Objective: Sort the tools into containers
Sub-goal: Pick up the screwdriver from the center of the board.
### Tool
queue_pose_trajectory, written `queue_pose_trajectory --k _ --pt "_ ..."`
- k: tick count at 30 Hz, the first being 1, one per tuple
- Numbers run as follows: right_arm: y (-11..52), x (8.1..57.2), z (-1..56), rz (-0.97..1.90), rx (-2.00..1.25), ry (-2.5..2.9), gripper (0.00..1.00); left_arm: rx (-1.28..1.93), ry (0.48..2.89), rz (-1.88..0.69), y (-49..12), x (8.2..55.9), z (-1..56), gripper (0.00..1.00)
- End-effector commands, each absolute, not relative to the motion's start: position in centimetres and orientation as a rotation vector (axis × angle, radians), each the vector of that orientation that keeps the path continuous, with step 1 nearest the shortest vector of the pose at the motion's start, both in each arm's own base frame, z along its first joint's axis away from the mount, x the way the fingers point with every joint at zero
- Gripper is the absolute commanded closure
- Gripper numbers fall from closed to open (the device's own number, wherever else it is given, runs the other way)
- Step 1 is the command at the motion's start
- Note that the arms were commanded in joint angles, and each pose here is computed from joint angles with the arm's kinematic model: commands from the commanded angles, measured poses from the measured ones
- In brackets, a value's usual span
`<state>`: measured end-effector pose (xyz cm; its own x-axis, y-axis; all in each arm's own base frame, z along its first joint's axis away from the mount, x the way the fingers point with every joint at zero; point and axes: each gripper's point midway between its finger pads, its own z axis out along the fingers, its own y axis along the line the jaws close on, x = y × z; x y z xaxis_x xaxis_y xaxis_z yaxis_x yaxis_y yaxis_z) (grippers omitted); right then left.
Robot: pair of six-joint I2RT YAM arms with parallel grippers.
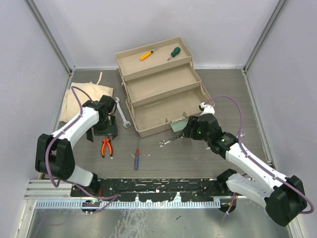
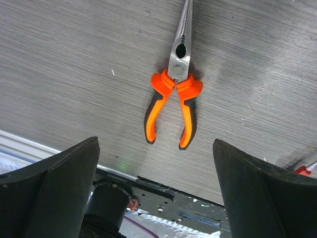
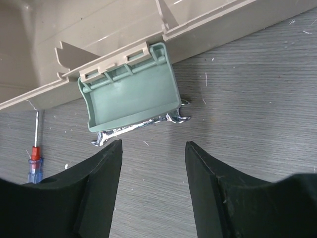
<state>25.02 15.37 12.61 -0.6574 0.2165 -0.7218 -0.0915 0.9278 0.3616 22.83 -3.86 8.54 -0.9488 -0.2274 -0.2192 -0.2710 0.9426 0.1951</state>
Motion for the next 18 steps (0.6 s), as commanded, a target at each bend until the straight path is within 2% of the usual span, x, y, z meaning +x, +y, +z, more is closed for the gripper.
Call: queue_pose_trajectory --k 1,3,7,18 --pt "16.3 25.4 13.2 0.523 0.070 2.223 0.41 -0.393 2.907 0.277 -4.6 23.0 7.6 0.02" --pt "16.3 25.4 13.2 0.524 0.069 2.220 0.41 -0.396 2.907 0.312 -4.1 22.7 7.7 0.04" --pt "16.0 25.3 12.6 0.510 0.082 2.227 0.41 -0.351 2.828 0.221 -5.7 23.2 8.8 0.07" --pt "16.0 24.7 10.8 0.514 0.111 2.269 0.41 -0.131 2.701 -0.024 -17.1 19.8 8.5 0.12"
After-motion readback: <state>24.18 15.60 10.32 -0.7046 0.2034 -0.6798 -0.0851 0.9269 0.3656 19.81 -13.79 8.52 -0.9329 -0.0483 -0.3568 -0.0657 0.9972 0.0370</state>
